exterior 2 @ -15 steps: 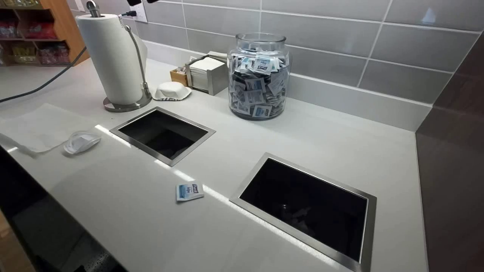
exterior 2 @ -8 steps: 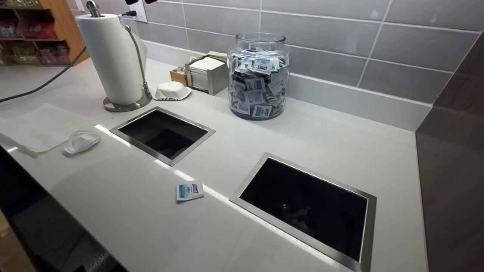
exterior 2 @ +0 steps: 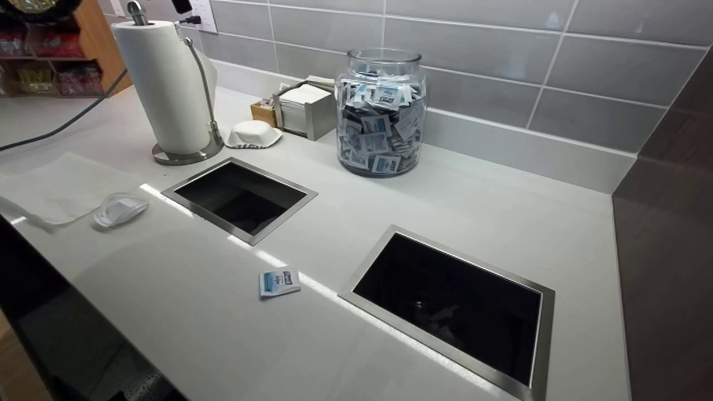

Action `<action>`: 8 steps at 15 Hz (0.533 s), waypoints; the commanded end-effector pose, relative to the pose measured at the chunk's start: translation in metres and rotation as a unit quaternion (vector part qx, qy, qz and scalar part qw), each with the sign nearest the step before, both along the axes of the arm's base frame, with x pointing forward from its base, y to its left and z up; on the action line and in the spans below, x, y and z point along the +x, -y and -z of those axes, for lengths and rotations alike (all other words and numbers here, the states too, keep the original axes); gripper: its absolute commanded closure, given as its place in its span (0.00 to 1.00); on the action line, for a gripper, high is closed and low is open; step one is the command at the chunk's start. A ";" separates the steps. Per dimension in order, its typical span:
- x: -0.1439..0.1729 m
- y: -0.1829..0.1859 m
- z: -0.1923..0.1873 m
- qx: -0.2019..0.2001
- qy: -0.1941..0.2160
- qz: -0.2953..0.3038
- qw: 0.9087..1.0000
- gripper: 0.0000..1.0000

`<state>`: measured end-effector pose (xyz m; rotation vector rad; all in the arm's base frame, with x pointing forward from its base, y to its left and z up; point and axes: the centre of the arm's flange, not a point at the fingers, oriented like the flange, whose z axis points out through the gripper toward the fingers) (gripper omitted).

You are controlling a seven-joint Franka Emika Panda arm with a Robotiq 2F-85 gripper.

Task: Remove the paper towel from the stand and put it on the cupboard

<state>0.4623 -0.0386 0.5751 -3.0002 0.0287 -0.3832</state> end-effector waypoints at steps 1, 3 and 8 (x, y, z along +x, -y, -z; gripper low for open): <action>0.011 -0.031 0.020 0.040 -0.017 -0.021 0.999 0.00; 0.009 -0.028 0.014 0.024 -0.014 -0.018 0.999 0.00; 0.017 -0.047 0.026 0.035 -0.025 -0.037 0.998 0.00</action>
